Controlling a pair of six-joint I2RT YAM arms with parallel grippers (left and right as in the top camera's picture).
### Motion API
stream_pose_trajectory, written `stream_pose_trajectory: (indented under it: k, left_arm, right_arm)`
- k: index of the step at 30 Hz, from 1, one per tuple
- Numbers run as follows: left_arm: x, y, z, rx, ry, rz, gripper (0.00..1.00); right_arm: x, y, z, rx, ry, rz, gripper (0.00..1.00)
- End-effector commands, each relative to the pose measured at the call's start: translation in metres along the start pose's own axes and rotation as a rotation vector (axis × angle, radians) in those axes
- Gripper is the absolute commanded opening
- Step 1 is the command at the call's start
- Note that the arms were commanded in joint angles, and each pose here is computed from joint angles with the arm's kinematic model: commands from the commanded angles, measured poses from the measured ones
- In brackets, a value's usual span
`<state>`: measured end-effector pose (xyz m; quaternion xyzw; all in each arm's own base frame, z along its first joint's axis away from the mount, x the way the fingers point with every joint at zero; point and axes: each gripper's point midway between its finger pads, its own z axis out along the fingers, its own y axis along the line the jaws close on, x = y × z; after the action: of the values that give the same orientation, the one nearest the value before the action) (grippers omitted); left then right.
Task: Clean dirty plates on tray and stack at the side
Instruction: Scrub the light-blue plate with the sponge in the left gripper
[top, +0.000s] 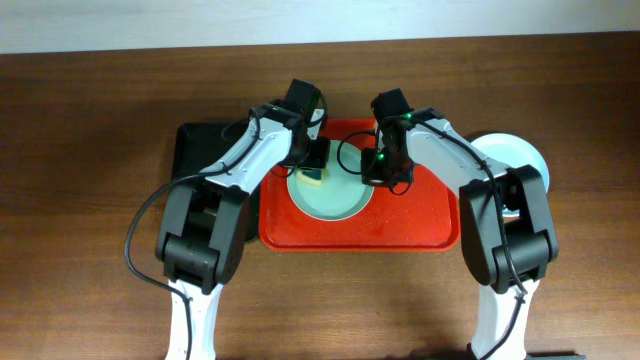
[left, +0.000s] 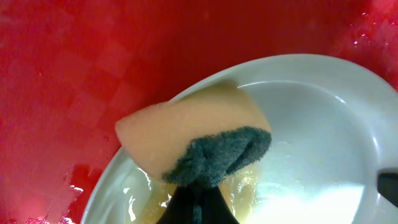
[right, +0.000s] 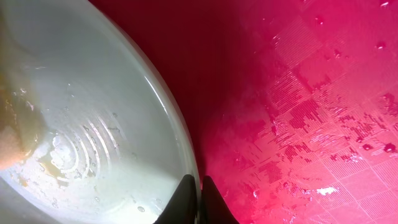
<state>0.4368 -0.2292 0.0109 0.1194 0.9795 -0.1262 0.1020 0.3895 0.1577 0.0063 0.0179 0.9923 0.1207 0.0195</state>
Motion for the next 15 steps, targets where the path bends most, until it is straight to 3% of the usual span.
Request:
stream_pose_trajectory:
  k: [1, 6, 8, 12, 15]
  left_arm:
    - [0.034, -0.023, 0.042, 0.113, 0.132, -0.006, 0.00]
    - [0.005, -0.077, -0.004, 0.496, 0.094, -0.005, 0.00]
    - [-0.011, -0.077, -0.028, 0.548, 0.049, -0.007, 0.00]
    - [-0.025, -0.038, -0.056, 0.338, -0.030, -0.032, 0.00]
    - [-0.012, -0.007, -0.064, 0.140, -0.001, -0.060, 0.00]
  right_arm:
    - [0.017, -0.013, 0.015, 0.066, 0.051, 0.007, 0.04]
    - [0.017, -0.013, 0.015, 0.067, 0.053, 0.007, 0.04]
    - [0.018, -0.014, 0.015, 0.069, 0.057, 0.008, 0.04]
    - [0.018, -0.014, 0.015, 0.069, 0.057, 0.008, 0.04]
    - [0.018, -0.014, 0.015, 0.069, 0.057, 0.008, 0.04]
